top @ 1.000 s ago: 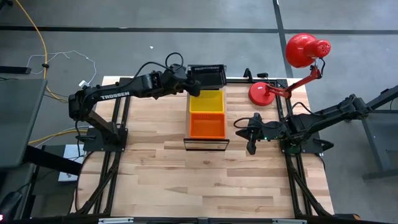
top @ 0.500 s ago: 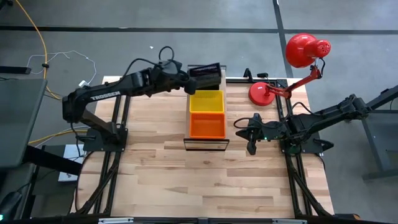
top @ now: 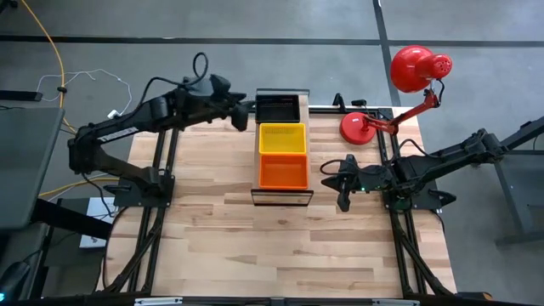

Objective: Stack baskets on shelf by color
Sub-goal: Stack the black bin on the black bins on the shelf, then return to Home Position

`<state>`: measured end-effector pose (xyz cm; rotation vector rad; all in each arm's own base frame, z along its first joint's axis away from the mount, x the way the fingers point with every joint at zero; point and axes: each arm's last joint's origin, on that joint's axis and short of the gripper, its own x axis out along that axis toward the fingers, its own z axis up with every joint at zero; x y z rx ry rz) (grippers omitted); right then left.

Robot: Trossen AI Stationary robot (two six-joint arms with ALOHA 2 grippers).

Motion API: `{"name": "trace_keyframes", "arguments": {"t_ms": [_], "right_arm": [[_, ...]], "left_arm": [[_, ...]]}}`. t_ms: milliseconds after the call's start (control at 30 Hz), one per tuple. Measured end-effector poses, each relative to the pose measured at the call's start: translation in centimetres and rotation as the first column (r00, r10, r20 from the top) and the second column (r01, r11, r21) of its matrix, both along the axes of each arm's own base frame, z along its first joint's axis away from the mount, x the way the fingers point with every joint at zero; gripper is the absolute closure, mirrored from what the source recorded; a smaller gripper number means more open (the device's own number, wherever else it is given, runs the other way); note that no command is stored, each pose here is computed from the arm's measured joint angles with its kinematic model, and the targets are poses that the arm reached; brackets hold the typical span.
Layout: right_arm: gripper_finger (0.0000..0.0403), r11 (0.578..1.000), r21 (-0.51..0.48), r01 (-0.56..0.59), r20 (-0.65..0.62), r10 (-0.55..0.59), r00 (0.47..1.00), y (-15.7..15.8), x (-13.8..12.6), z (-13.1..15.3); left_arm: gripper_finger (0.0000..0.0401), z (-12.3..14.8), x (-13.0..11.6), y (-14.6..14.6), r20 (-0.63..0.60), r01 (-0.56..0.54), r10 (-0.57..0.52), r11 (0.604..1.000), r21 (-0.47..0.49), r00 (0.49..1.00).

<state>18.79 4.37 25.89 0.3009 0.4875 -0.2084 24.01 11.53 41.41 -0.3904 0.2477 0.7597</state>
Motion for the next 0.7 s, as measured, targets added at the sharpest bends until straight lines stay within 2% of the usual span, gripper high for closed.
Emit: {"name": "trace_keyframes", "arguments": {"t_ms": [200, 333, 467, 700], "right_arm": [[0.0403, 1.000, -0.017, -0.010, 0.013, 0.010, 1.000, 0.0, 0.1, 0.1], [0.0403, 1.000, -0.018, -0.011, 0.016, 0.011, 1.000, 0.0, 0.1, 0.2], [0.0403, 1.000, -0.011, -0.008, 0.018, 0.008, 1.000, 0.0, 0.1, 0.2], [0.0403, 1.000, -0.020, -0.021, 0.048, 0.022, 0.999, 0.6, 0.0, 0.5]], "left_arm": [[0.0243, 0.3, -1.5, -3.3, -0.078, 0.160, -0.151, 0.978, 0.132, 0.985], [0.0307, -1.6, -2.2, -6.0, -0.083, 0.271, -0.259, 0.940, 0.207, 0.962], [0.0387, -5.6, -2.8, -8.9, -0.055, 0.381, -0.381, 0.884, 0.270, 0.923], [0.0399, -13.7, -4.9, -12.9, 0.028, 0.493, -0.558, 0.755, 0.433, 0.829]]}}
